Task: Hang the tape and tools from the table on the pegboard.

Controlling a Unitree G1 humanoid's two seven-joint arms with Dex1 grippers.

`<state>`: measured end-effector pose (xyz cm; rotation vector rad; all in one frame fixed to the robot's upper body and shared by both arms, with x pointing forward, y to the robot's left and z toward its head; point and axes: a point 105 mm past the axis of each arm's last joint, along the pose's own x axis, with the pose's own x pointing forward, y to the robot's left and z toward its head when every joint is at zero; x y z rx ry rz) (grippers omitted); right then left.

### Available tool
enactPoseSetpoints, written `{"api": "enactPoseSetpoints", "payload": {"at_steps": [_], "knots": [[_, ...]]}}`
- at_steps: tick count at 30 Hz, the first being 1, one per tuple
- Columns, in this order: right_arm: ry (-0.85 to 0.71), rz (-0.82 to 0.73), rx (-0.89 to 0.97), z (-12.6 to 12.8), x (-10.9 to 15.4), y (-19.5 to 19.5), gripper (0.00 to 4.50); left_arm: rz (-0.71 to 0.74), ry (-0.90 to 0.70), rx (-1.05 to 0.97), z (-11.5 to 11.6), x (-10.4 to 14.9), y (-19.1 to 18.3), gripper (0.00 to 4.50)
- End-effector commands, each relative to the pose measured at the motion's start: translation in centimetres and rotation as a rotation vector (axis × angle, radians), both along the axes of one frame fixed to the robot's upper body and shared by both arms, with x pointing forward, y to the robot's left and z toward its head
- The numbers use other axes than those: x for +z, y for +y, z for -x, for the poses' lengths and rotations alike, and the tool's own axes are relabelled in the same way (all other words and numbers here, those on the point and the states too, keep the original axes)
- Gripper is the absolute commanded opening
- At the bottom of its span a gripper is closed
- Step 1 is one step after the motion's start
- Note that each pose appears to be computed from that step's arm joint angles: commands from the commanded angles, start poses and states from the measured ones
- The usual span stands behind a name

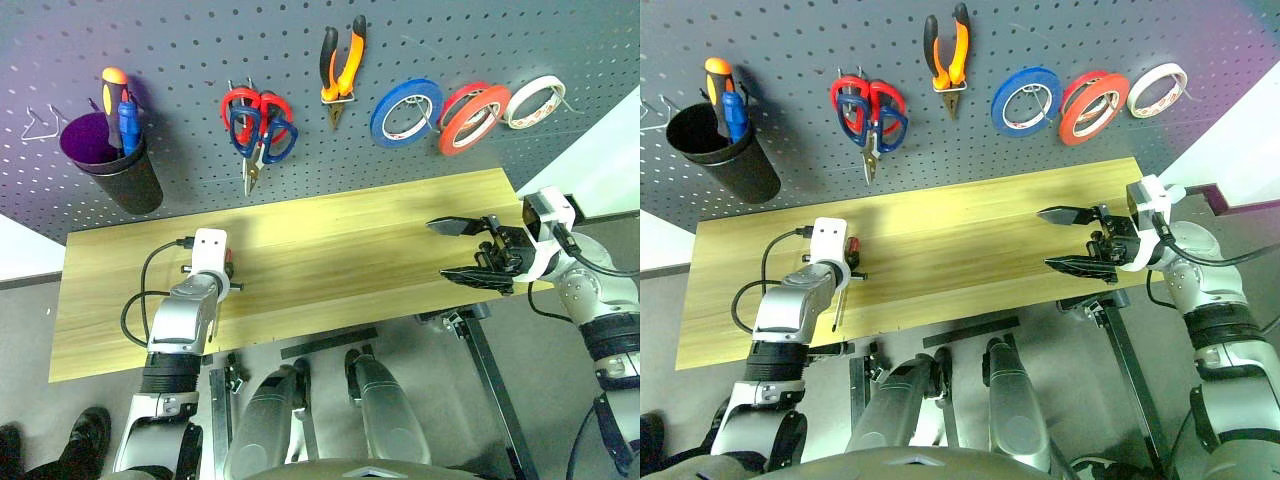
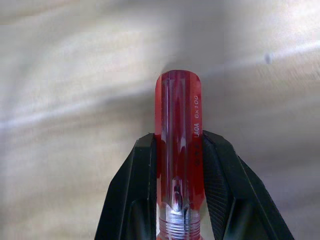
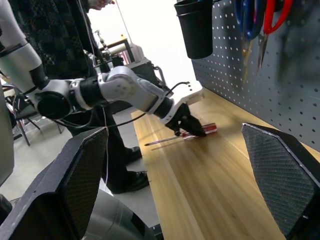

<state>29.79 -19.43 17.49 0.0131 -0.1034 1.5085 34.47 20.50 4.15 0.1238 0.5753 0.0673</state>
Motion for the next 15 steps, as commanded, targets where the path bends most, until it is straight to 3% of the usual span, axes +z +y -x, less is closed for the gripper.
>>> {"api": "enactPoseSetpoints", "payload": {"at_steps": [1,10,15], "knots": [[-0.030,-0.011,0.004,-0.2,0.6,0.0,4.50,-0.023,-0.040,0.009,0.5,1.2,0.3,0.89],[-0.010,-0.041,-0.009,-0.5,0.7,-0.3,4.50,-0.130,-0.186,-0.038,0.9,3.6,-0.2,0.89],[-0.002,-0.061,-0.043,-0.9,0.6,-0.9,4.50,-0.231,-0.295,-0.165,1.5,5.4,-1.9,0.89]]}}
